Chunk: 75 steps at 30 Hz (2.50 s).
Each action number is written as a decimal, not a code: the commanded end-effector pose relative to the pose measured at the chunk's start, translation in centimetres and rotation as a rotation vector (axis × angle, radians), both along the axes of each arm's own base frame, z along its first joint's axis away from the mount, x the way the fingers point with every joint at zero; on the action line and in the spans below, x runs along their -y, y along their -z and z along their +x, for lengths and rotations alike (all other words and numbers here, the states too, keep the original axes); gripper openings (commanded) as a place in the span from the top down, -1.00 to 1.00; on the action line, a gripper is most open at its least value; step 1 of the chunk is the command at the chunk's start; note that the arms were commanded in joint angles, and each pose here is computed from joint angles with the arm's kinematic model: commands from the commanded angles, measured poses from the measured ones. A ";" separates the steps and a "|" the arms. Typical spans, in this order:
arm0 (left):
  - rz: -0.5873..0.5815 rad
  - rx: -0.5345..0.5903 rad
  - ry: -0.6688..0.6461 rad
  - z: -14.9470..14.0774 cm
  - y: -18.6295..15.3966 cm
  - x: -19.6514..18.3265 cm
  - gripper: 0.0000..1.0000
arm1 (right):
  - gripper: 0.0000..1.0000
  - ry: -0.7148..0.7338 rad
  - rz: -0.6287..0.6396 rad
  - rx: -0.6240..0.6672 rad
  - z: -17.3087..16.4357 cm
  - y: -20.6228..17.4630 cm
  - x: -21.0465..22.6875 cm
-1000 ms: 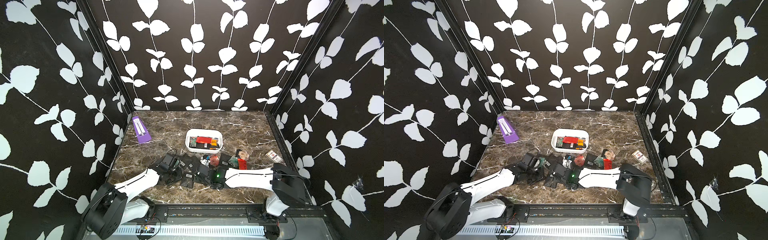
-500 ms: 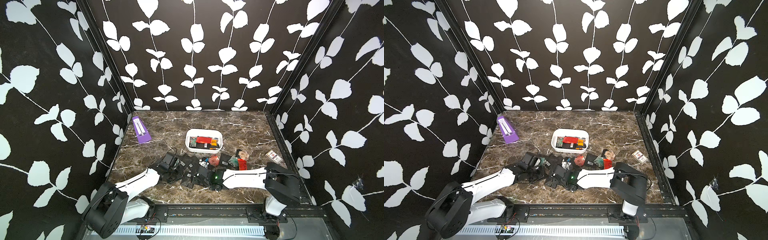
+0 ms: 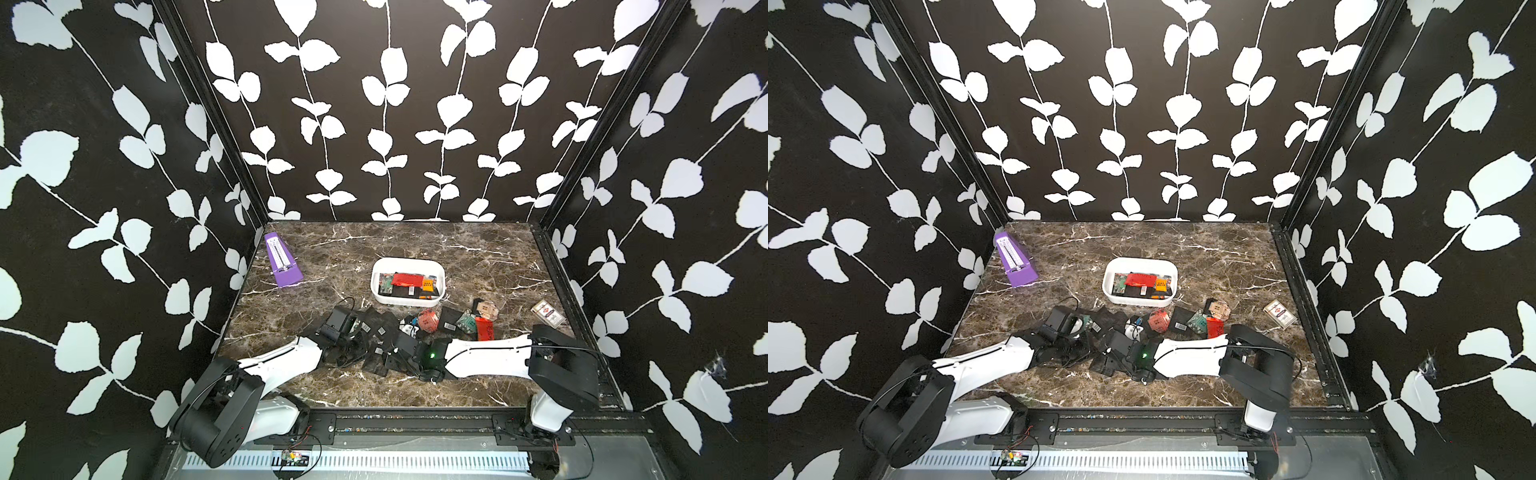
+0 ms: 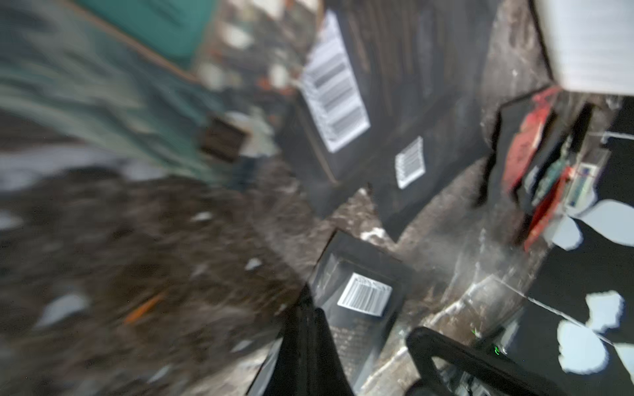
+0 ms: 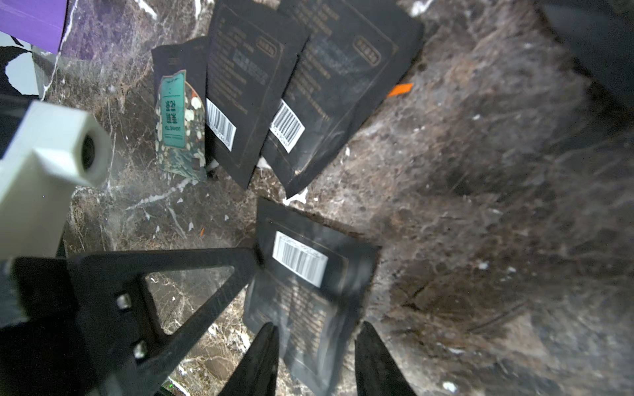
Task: Put the tea bags into the storage box
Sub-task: Pick up the tea bag from the center of the board, then place the tea bag in the storage box.
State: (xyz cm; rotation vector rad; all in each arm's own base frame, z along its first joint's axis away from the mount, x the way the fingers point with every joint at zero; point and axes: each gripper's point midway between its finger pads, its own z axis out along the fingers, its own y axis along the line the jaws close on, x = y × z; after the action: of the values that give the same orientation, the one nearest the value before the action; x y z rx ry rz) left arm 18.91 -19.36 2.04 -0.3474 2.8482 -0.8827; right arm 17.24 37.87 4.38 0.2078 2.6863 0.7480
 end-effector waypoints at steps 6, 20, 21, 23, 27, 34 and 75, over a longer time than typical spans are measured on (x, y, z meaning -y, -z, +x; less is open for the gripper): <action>0.097 -0.050 0.024 -2.3 2.6 -1.9 1.00 | 0.15 0.014 -0.065 -0.045 -0.7 2.6 1.1; 0.121 -0.070 0.031 -3.4 3.5 -2.7 1.00 | 0.29 0.069 -0.100 -0.077 -0.9 4.4 1.8; 0.120 -0.071 0.032 -3.5 3.5 -2.7 1.00 | 0.34 0.070 -0.098 -0.076 -0.9 4.5 1.7; 0.119 -0.075 0.030 -3.7 3.7 -2.7 1.00 | 0.42 0.073 -0.089 -0.078 -0.8 4.7 1.5; 0.118 -0.081 0.033 -4.0 3.9 -2.7 1.00 | 0.59 0.068 -0.085 -0.079 -0.8 5.0 1.1; 0.115 -0.081 0.027 -4.2 3.9 -2.7 1.00 | 1.00 0.052 -0.085 -0.056 -0.4 4.3 0.7; 0.116 0.273 -0.045 3.3 -8.2 -3.3 0.56 | 1.00 0.164 -0.187 0.235 23.7 -10.2 8.7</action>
State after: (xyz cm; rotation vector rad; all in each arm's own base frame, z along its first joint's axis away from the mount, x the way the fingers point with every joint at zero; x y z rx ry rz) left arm 21.93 -16.33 9.91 -0.2635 2.6206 -0.6990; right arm 39.12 27.89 12.78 0.2824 2.5137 0.3622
